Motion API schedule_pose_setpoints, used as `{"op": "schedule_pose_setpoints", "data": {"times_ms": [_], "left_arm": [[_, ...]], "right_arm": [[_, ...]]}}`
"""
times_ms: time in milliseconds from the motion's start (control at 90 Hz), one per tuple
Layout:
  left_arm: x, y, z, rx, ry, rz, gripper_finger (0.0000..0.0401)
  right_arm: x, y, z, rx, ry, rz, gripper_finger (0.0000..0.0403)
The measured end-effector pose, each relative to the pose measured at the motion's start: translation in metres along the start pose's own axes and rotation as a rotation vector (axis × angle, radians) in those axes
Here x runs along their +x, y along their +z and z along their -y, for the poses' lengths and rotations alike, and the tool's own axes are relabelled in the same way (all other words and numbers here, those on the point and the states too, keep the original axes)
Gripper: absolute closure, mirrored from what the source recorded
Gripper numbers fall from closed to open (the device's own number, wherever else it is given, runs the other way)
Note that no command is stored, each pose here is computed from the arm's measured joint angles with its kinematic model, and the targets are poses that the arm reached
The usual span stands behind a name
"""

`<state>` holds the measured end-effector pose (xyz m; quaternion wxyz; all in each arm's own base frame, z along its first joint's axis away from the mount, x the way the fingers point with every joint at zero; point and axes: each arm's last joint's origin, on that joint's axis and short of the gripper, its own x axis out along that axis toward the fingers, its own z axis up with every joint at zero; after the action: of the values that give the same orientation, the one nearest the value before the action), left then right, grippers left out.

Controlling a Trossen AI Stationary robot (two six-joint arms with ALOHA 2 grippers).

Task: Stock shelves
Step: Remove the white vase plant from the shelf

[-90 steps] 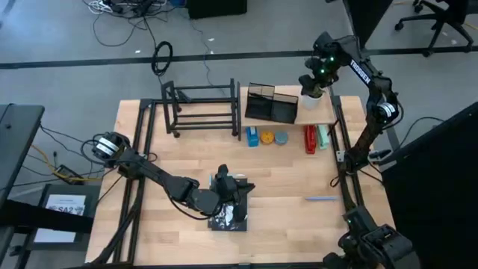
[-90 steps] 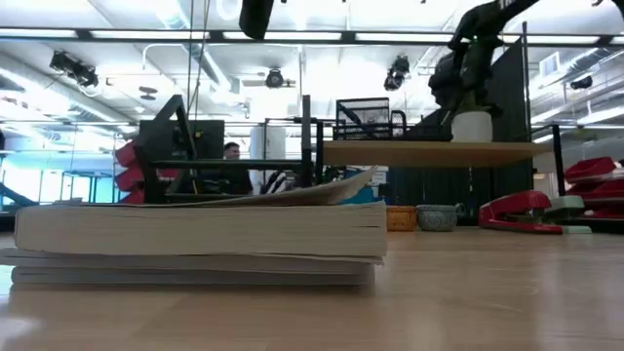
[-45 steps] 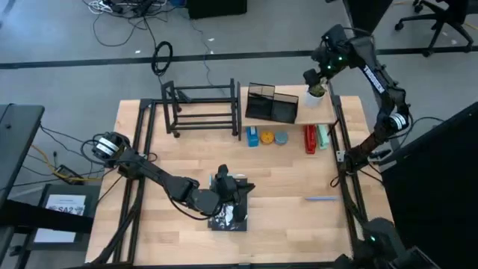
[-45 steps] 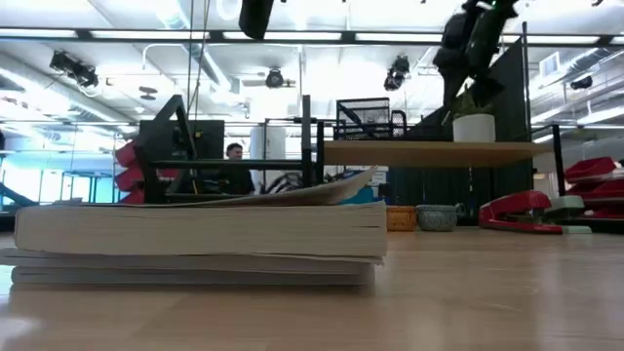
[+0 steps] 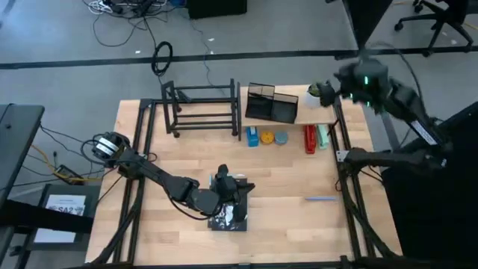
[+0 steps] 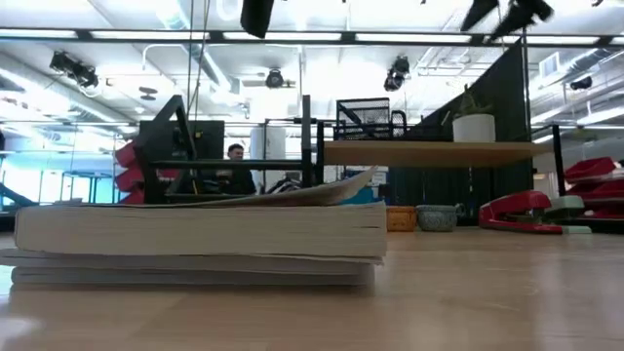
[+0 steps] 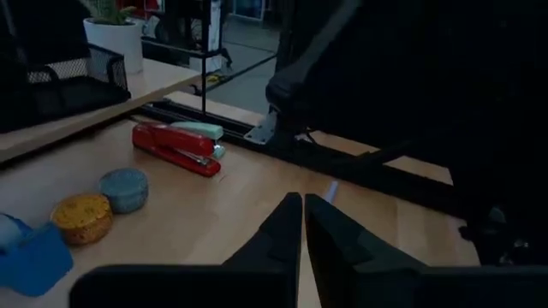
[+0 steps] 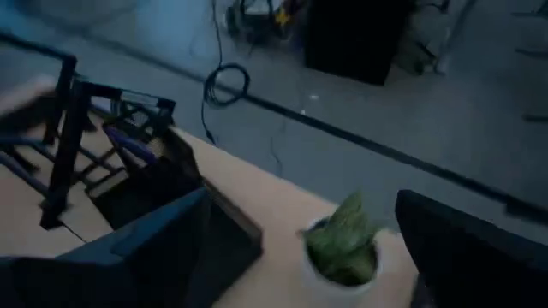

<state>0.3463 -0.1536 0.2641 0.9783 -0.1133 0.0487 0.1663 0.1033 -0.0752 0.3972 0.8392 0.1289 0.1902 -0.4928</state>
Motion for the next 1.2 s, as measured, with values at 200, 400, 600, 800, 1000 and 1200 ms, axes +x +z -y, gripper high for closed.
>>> {"op": "schedule_pose_setpoints", "data": {"times_ms": [200,400,600,800,1000,1200], "left_arm": [[0.002,0.001,-0.002,0.001,0.008,0.001,0.0401],[0.002,0.001,-0.002,0.001,0.007,0.0,0.0401],[0.002,0.001,-0.002,0.001,0.007,0.0,0.0401],[0.003,0.001,-0.004,-0.001,0.013,0.002,0.0401],[0.005,0.002,-0.006,-0.002,0.02,0.003,0.0401],[0.005,0.002,-0.006,-0.002,0.02,0.003,0.0401]], "right_arm": [[0.03,-0.07,-0.021,0.112,0.138,0.072,0.0058],[0.059,-0.101,-0.04,0.081,0.264,0.163,0.0056],[0.069,-0.116,-0.043,-0.006,0.128,0.047,0.0054],[0.073,-0.132,-0.04,-0.073,-0.049,-0.036,0.004],[0.077,-0.13,-0.031,0.004,-0.181,-0.007,0.0034],[0.082,-0.128,-0.019,0.071,-0.256,-0.02,0.0037]]}}
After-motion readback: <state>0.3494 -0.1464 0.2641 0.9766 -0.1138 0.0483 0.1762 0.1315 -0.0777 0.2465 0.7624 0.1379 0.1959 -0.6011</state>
